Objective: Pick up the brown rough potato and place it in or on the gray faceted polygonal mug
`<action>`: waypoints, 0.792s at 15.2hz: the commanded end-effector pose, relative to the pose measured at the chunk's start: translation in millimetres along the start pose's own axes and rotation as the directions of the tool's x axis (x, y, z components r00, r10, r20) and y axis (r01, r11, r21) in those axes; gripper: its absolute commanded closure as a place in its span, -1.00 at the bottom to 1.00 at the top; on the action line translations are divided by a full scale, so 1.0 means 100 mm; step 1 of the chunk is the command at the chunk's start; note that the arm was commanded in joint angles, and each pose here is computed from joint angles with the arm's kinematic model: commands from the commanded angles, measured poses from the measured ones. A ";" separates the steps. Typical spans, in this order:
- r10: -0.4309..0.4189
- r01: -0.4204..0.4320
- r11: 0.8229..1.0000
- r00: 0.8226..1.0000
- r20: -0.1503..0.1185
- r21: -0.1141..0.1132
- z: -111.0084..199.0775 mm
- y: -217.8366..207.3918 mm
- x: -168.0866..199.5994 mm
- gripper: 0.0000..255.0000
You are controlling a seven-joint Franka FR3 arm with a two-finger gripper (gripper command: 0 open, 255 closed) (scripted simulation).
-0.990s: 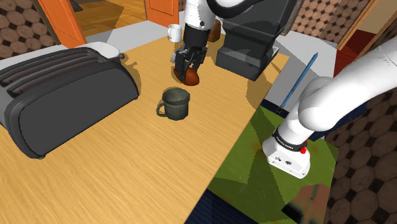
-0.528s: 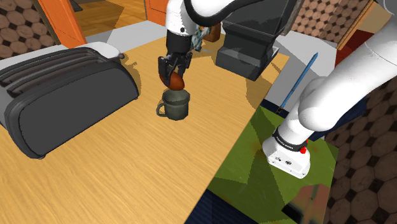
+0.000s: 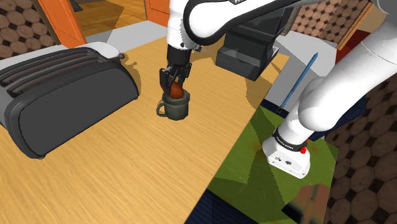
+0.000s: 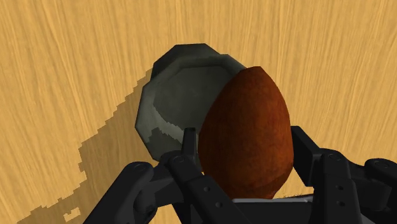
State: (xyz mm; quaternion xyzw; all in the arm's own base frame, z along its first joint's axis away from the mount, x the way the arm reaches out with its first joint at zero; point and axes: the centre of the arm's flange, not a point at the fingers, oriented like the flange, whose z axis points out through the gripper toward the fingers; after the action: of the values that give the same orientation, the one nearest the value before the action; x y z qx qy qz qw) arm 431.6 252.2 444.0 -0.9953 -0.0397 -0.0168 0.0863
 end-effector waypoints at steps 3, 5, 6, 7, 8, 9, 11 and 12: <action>0.000 0.000 1.000 1.000 -0.001 0.000 0.16 0.02 0.00 1.00; 0.000 0.000 1.000 1.000 -0.001 0.000 0.16 0.02 0.00 1.00; 0.000 0.000 1.000 1.000 -0.001 0.000 0.16 0.02 0.00 1.00; 0.000 0.000 1.000 1.000 -0.001 0.000 0.16 0.02 0.00 1.00; 0.000 0.000 1.000 1.000 -0.001 0.000 0.16 0.02 0.00 1.00; 0.000 0.000 1.000 1.000 -0.001 0.000 0.16 0.02 0.00 1.00; 0.000 0.000 1.000 1.000 -0.001 0.000 0.16 0.02 0.00 -1.00; 0.000 0.000 1.000 1.000 -0.001 0.000 0.16 0.02 0.00 -1.00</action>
State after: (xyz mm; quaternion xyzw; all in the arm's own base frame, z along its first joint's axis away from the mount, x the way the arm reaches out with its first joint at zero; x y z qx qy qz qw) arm 431.7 253.3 427.9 -0.9953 -0.0397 -0.0171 0.0864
